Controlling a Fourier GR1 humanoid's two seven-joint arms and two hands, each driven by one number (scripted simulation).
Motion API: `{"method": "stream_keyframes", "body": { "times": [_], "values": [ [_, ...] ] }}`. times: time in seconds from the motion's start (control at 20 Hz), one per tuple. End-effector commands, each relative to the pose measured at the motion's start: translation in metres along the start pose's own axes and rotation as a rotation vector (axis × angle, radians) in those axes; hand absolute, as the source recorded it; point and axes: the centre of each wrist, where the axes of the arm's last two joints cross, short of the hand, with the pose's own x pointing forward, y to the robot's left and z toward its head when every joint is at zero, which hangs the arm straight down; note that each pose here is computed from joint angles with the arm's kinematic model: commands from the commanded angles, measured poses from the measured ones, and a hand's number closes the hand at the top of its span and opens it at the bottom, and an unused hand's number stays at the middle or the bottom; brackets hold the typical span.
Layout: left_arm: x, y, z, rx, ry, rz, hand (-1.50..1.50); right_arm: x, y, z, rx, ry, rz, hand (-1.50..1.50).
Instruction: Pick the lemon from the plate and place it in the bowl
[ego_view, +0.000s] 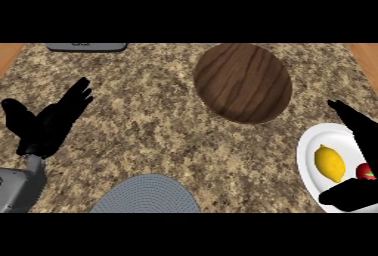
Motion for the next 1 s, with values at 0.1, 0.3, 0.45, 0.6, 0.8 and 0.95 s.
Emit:
{"method": "stream_keyframes", "body": {
  "times": [0.1, 0.3, 0.45, 0.6, 0.8, 0.95],
  "values": [
    [-0.004, 0.001, -0.003, -0.002, -0.013, 0.015, 0.0, 0.016, 0.006, 0.006, 0.072, 0.087, 0.063, -1.5],
    [-0.014, -0.001, 0.001, -0.001, -0.003, 0.008, 0.0, -0.004, 0.017, -0.015, 0.084, 0.134, 0.123, -1.5],
    [-0.008, -0.018, 0.016, -0.009, 0.006, 0.011, 0.0, 0.019, 0.017, -0.014, 0.076, 0.14, 0.105, -1.5],
    [0.001, -0.002, -0.004, 0.018, 0.004, 0.005, 0.0, 0.016, 0.009, -0.018, 0.072, 0.154, 0.111, -1.5],
    [0.001, 0.015, -0.011, 0.001, 0.001, -0.001, 0.0, 0.004, 0.016, -0.036, 0.072, 0.155, 0.105, -1.5],
    [-0.004, 0.012, -0.007, 0.014, -0.009, -0.006, 0.0, -0.01, 0.025, -0.05, 0.081, 0.166, 0.1, -1.5]
  ]
}}
